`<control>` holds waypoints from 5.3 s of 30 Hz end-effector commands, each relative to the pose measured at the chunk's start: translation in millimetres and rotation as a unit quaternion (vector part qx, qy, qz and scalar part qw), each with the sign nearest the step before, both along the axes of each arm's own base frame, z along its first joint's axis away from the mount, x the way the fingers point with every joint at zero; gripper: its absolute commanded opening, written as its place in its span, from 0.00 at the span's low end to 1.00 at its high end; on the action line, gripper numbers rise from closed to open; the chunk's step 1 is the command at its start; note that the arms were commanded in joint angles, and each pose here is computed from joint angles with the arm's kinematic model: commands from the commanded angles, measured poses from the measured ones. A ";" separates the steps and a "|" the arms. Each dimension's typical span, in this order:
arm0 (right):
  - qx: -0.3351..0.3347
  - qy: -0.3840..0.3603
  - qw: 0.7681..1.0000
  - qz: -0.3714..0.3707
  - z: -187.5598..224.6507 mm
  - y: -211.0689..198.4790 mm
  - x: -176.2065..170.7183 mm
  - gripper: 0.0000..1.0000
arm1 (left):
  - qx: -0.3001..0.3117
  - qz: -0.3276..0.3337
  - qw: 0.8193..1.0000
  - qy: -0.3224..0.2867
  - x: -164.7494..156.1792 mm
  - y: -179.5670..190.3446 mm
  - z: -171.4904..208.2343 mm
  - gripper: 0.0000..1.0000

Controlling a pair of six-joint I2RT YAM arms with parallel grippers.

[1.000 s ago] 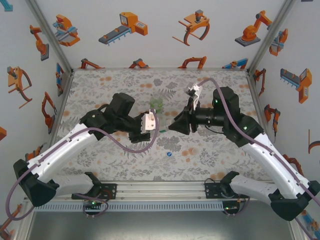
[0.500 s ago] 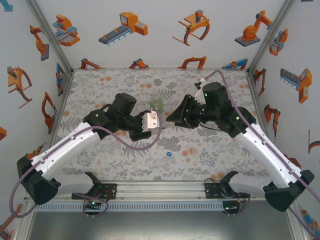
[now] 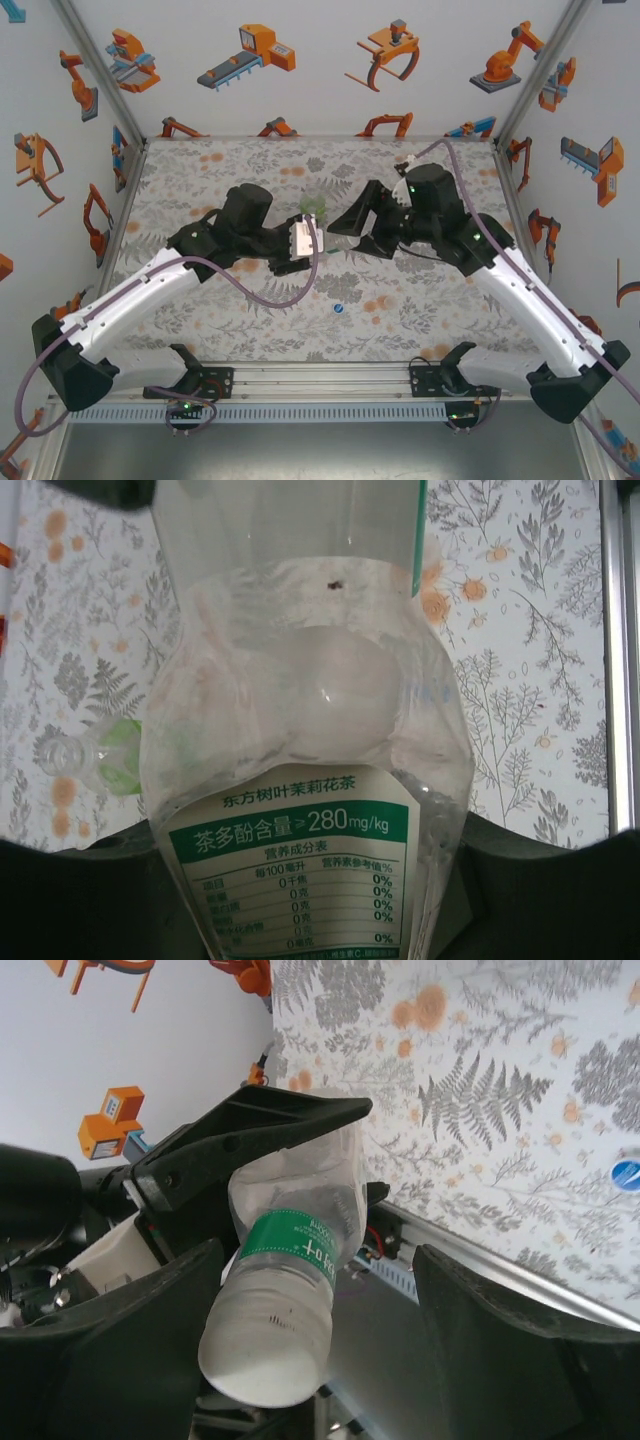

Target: Screw on the bottle caps

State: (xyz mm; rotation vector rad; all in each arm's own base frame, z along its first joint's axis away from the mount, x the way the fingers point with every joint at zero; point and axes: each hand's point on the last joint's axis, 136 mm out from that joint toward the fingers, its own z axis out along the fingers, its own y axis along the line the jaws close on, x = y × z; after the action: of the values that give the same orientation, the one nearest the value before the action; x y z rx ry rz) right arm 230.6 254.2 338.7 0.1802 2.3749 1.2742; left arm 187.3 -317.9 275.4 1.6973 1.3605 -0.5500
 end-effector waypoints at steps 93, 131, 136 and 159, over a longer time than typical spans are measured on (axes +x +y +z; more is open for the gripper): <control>-0.054 -0.527 0.787 0.316 101.8 9.8 -57.1 0.71 | -0.031 -0.021 0.999 -0.002 -12.9 -8.7 19.1 0.00; -0.102 -0.590 0.693 0.402 64.4 10.2 -69.8 0.54 | -0.043 -0.023 0.999 0.002 -18.5 -7.3 26.5 0.00; -0.101 -0.589 0.693 0.403 63.6 10.4 -70.1 0.50 | -0.042 -0.024 0.999 0.004 -18.2 -8.3 25.0 0.00; -0.041 -0.243 0.967 0.064 42.2 -19.3 2.8 0.00 | -0.070 0.047 0.995 -0.053 20.3 -17.3 37.8 0.00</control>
State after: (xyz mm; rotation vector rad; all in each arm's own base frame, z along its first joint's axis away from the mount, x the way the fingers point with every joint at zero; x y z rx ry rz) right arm 204.1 254.5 397.6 -0.7998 1.7741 1.0708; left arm 190.8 -324.7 282.2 1.6331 1.3750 -0.5350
